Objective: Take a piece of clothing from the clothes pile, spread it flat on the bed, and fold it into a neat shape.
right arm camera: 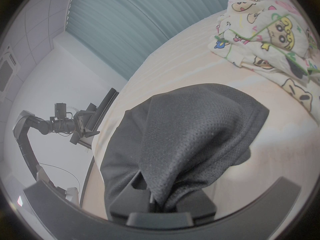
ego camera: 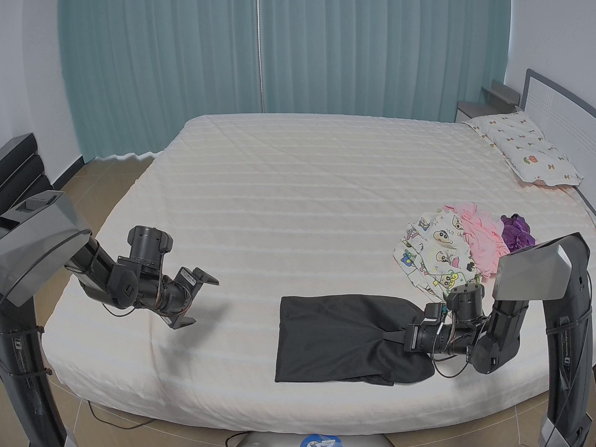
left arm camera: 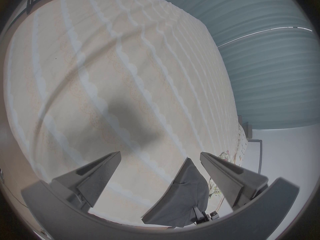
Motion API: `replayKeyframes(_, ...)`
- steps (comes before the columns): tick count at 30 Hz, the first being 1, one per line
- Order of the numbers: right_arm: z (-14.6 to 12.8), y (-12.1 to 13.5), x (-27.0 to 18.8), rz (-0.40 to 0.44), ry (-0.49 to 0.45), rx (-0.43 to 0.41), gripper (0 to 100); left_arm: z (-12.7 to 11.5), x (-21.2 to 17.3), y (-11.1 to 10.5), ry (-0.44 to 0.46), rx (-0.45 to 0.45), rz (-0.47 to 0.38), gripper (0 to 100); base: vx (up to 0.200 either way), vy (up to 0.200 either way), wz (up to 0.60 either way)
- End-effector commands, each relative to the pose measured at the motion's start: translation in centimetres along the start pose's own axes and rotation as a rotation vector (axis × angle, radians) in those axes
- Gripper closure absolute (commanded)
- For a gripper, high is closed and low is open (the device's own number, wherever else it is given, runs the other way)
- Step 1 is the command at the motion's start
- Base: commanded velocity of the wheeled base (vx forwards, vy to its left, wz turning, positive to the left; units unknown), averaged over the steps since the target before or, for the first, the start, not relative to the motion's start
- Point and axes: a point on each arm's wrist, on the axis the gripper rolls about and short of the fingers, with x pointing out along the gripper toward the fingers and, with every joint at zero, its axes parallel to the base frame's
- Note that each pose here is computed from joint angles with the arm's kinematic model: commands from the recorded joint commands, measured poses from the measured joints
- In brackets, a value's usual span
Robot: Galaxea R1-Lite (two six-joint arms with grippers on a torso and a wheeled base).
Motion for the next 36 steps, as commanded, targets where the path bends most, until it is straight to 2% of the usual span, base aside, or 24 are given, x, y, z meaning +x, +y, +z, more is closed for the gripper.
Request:
replayKeyframes(1, 0.6, -0.4, -2.5, -0.022, -0.030, 0.030, 100, 0.0, -0.1, 0.0, 0.005, -0.002, -0.004, 0, 0.000, 0.000, 0.00)
replayKeyframes(4, 0.6, -0.4, -2.5, -0.022, -0.030, 0.030, 100, 0.0, -0.1, 0.0, 0.005, -0.002, -0.004, 0, 0.000, 0.000, 0.00)
replayKeyframes(6, 0.5, -1.5, -5.5, -0.009, -0.033, 0.072, 100, 0.0, -0.1, -0.1, 0.005, 0.000, -0.008, 0, 0.000, 0.000, 0.00)
replayKeyframes(9, 0.4, -2.1, -6.1, -0.003, -0.063, 0.069, 100, 0.0, -0.1, -0.1, 0.008, 0.002, -0.006, 0, 0.000, 0.000, 0.00)
replayKeyframes(16, -0.8, -3.0, -8.0, -0.041, -0.071, 0.114, 100, 0.0, 0.0, 0.0, 0.007, 0.001, -0.004, 0, 0.000, 0.000, 0.00)
replayKeyframes(19, -0.9, -4.1, -9.1, -0.058, -0.102, 0.125, 100, -0.1, 0.0, 0.0, 0.001, 0.002, 0.000, 0, 0.000, 0.000, 0.00)
replayKeyframes(24, -1.4, -4.6, -9.6, -0.007, -0.101, 0.136, 100, -0.1, 0.0, 0.0, 0.002, 0.003, 0.001, 0, 0.000, 0.000, 0.00)
replayKeyframes(28, -1.0, -4.5, -9.7, -0.004, -0.116, 0.121, 100, -0.1, 0.0, -0.1, 0.001, 0.002, 0.000, 0, 0.000, 0.000, 0.00)
replayKeyframes(36, -0.3, -5.7, -10.4, -0.032, -0.166, 0.124, 100, -0.4, 0.1, -0.1, 0.008, 0.011, 0.002, 0, 0.000, -0.200, 0.00)
